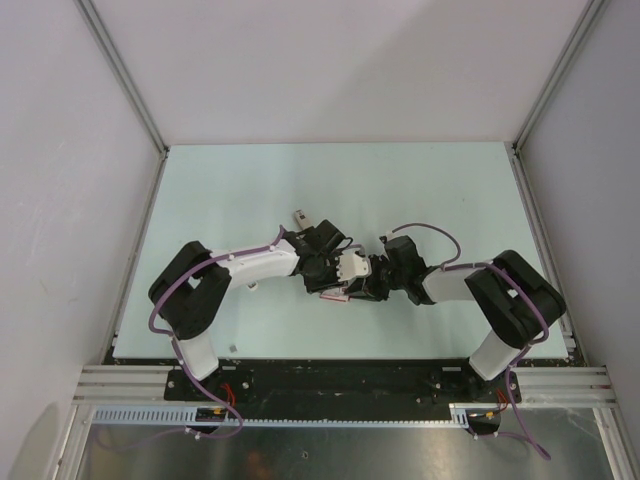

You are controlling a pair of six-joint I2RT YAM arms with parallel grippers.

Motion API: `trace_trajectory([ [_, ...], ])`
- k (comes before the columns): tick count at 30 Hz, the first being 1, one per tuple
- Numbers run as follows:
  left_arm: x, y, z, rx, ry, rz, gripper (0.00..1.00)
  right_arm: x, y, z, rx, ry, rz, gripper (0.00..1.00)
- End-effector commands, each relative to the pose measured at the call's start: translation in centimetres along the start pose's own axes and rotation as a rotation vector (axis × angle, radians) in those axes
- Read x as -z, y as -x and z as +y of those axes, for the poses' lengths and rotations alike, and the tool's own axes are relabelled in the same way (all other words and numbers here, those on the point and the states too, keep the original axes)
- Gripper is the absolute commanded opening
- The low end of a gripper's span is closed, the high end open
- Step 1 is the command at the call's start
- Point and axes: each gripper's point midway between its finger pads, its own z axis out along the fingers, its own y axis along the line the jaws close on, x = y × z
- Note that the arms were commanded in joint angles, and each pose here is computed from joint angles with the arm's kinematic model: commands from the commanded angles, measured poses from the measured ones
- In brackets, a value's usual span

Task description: Unload the staples from the stapler

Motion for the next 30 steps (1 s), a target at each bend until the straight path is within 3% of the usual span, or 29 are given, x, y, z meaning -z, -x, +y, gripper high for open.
trace_trajectory([
  [1, 0.8, 2.2, 0.0, -0.041, 0.010, -0.071, 0.43, -0.5, 0.5, 2.1, 0.024, 0.064, -0.011, 0.27],
  [8, 1.0, 2.8, -0.4, -0.040, 0.001, -0.086, 0.43, -0.8, 0.7, 2.6, 0.013, 0.085, -0.020, 0.29],
  [14, 2.2, 3.4, 0.3, -0.019, 0.040, -0.102, 0.45, 0.4, 0.6, 2.0, 0.040, 0.036, -0.023, 0.36],
  [20, 7.4, 4.0, 3.8, 0.054, 0.178, -0.152, 0.64, 2.9, 1.4, 1.2, 0.072, -0.027, -0.055, 0.51],
  [24, 13.5, 4.4, 6.4, 0.123, 0.293, -0.238, 0.95, 4.6, 2.3, 0.8, 0.085, -0.050, -0.082, 0.59],
  [28, 19.3, 3.3, 7.8, 0.206, 0.405, -0.320, 0.99, 6.2, 3.7, 1.0, 0.127, -0.098, -0.126, 0.66],
  [30, 21.7, 2.2, 8.3, 0.274, 0.457, -0.360, 0.99, 6.8, 4.7, 2.0, 0.189, -0.126, -0.156, 0.76],
])
